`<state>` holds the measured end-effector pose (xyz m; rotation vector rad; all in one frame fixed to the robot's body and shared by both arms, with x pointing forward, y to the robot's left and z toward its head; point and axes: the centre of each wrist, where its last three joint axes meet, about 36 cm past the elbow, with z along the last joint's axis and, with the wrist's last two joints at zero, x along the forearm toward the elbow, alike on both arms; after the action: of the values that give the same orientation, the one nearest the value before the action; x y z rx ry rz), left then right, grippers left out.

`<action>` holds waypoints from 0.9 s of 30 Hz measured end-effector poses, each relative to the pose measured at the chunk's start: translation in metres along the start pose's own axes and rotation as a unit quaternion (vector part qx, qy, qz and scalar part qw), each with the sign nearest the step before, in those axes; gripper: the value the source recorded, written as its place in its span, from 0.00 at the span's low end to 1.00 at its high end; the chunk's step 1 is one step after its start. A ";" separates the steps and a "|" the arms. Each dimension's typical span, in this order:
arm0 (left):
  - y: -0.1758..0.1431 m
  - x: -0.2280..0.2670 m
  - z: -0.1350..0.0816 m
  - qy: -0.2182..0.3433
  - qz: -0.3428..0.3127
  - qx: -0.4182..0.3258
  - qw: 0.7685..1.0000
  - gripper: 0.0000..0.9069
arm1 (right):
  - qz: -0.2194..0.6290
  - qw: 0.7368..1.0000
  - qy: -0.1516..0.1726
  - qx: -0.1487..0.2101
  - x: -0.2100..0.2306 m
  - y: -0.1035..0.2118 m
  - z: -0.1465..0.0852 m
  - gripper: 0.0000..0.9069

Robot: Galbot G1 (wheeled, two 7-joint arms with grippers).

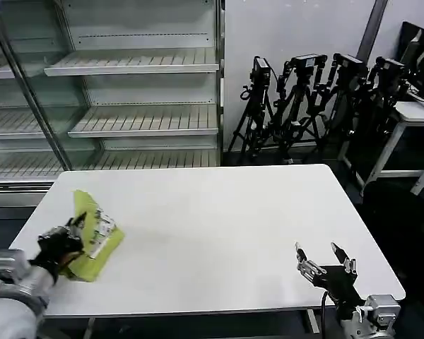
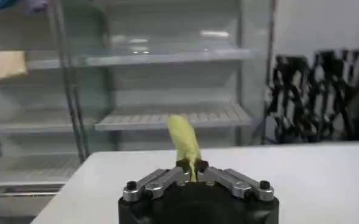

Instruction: Fold and organize the clothes.

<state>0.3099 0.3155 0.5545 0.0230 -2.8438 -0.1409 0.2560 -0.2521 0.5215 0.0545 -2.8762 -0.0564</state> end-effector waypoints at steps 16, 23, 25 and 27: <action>-0.123 -0.017 0.060 0.058 0.086 0.048 0.993 0.04 | 0.015 1.000 0.011 0.003 0.007 0.004 0.010 1.00; -0.173 -0.047 0.068 0.092 0.135 0.122 0.979 0.04 | 0.020 1.000 0.014 0.005 0.005 0.002 0.013 1.00; -0.188 -0.058 0.067 0.097 0.149 0.140 0.974 0.04 | 0.020 1.000 0.014 0.006 0.005 0.002 0.012 1.00; -0.202 -0.068 0.065 0.101 0.161 0.154 0.970 0.06 | 0.022 1.000 0.013 0.007 0.004 0.001 0.012 1.00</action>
<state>0.3569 0.1229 0.4531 -0.3372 -2.5942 0.3526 0.2486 -0.2513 0.5109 -0.0042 -2.8500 -0.0264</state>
